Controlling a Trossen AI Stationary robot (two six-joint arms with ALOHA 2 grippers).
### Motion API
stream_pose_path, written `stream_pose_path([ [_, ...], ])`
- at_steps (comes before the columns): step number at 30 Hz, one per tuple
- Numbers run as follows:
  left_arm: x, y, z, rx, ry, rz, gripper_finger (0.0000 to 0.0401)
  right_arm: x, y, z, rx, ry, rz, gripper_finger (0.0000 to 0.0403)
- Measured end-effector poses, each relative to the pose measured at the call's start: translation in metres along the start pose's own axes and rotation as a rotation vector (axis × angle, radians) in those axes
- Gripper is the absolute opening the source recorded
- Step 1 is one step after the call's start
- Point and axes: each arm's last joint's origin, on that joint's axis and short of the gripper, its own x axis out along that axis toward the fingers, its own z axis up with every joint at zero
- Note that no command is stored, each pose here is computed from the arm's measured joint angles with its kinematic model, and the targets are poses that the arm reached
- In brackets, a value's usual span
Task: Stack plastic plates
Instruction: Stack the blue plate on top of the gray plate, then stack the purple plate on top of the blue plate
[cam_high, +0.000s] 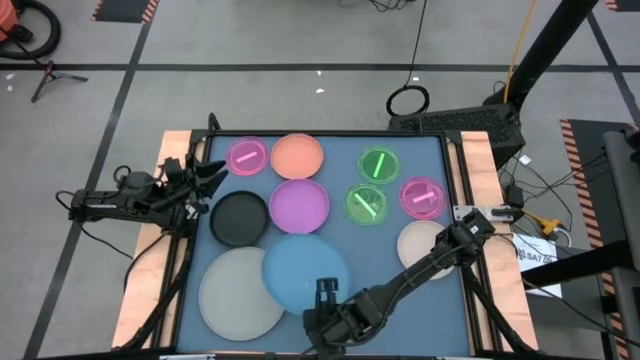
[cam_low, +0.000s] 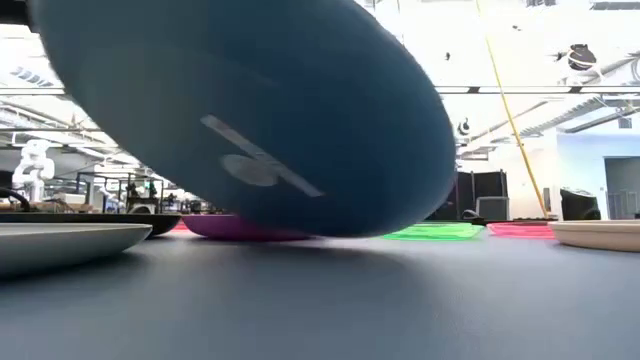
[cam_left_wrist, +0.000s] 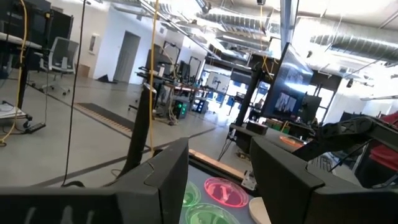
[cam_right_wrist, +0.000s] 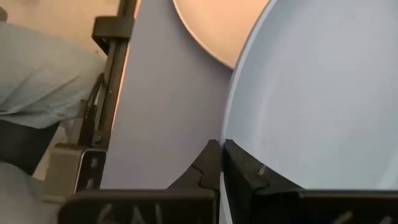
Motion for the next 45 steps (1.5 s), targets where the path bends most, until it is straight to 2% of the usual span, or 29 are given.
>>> stream_pose_path([
  [9, 0.000, 0.000, 0.000, -0.021, 0.002, 0.000, 0.0179, 0.014, 0.003, 0.018, -0.182, -0.187, 0.006, 0.0000],
  [14, 0.000, 0.000, 0.000, -0.025, 0.003, 0.001, 0.0179, 0.036, -0.001, 0.020, -0.274, -0.200, -0.013, 0.0000],
  [19, 0.000, 0.000, 0.000, -0.025, 0.002, 0.000, 0.0179, 0.059, -0.001, 0.017, -0.416, -0.188, -0.031, 0.0004],
  [26, 0.000, 0.000, 0.000, -0.028, 0.002, 0.001, 0.0179, 0.066, -0.001, 0.017, -0.576, -0.200, -0.077, 0.0032],
  [39, 0.000, 0.000, -0.001, -0.026, 0.005, 0.001, 0.0179, 0.065, -0.003, 0.026, -0.493, -0.285, -0.108, 0.0065],
  [45, 0.000, 0.000, -0.001, -0.023, 0.009, 0.002, 0.0179, 0.061, -0.007, 0.028, -0.343, -0.294, -0.175, 0.0065],
])
